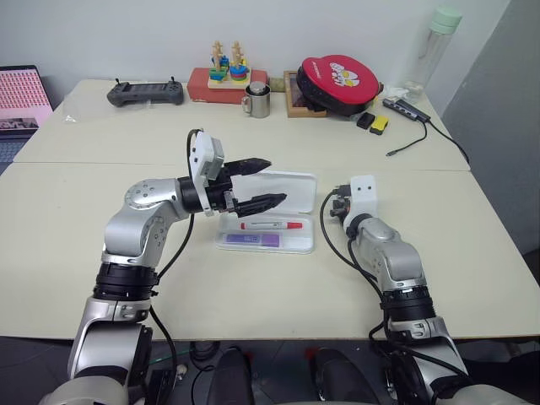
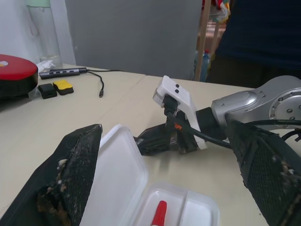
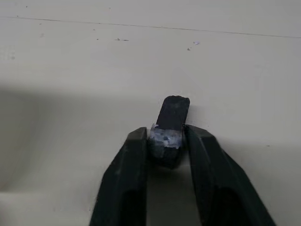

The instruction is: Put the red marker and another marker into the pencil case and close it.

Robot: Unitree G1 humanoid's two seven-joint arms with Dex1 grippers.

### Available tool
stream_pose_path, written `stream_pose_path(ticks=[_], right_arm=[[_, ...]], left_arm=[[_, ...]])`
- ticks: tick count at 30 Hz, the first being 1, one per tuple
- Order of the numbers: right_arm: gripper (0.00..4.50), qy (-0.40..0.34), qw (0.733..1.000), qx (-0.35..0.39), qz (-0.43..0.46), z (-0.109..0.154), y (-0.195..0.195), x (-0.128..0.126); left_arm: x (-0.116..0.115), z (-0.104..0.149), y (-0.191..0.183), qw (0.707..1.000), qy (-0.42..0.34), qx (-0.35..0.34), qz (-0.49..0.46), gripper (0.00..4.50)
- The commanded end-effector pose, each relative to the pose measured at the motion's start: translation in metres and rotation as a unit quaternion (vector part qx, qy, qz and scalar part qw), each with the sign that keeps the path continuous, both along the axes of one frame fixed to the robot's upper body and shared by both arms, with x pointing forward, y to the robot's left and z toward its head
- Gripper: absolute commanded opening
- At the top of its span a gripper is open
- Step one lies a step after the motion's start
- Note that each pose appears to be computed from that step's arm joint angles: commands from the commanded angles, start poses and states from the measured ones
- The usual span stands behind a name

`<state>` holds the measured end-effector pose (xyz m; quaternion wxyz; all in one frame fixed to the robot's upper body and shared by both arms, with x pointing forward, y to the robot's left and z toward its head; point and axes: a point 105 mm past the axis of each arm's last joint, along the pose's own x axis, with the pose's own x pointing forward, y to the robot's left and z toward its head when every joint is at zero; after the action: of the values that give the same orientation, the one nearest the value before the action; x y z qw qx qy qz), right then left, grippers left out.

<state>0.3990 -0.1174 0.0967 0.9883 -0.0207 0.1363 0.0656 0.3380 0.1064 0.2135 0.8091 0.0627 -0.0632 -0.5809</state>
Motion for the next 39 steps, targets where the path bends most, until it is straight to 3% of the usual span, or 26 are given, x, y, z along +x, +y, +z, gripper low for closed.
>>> stream_pose_path(ticks=[1, 3, 9, 13, 18, 25, 29, 39], right_arm=[[0.34, -0.077, 0.997, 0.03, 0.001, 0.041, -0.011, 0.002], [0.3, -0.111, 0.993, 0.038, 0.031, 0.057, -0.011, -0.001], [0.3, -0.123, 0.968, 0.046, 0.214, 0.084, -0.017, -0.038], [0.3, -0.065, 0.934, 0.024, 0.35, 0.07, -0.005, -0.076], [0.3, -0.052, 0.898, 0.02, 0.437, 0.069, 0.031, -0.095], [0.3, -0.011, 0.871, 0.017, 0.491, 0.049, 0.063, -0.106], [0.3, 0.006, 0.868, 0.011, 0.496, 0.04, 0.073, -0.1], [0.3, 0.025, 0.869, 0.001, 0.494, 0.03, 0.069, -0.089]], left_arm=[[-0.005, 0.016, -0.012, 0.999, -0.031, -0.002, -0.028, 4.5], [-0.006, 0.017, -0.011, 0.999, -0.031, 0.001, -0.031, 4.5], [-0.013, 0.007, 0.012, 0.997, -0.01, 0.05, -0.054, 4.5], [-0.01, 0.01, 0.024, 0.996, -0.017, 0.074, -0.044, 4.5], [-0.017, 0.001, 0.045, 0.991, 0.007, 0.121, -0.054, 4.5], [-0.019, 0.005, 0.05, 0.991, 0.009, 0.123, -0.053, 4.5], [-0.029, -0.001, 0.042, 0.99, 0.025, 0.119, -0.07, 4.5], [-0.027, 0.006, 0.042, 0.992, 0.016, 0.113, -0.048, 4.5]])
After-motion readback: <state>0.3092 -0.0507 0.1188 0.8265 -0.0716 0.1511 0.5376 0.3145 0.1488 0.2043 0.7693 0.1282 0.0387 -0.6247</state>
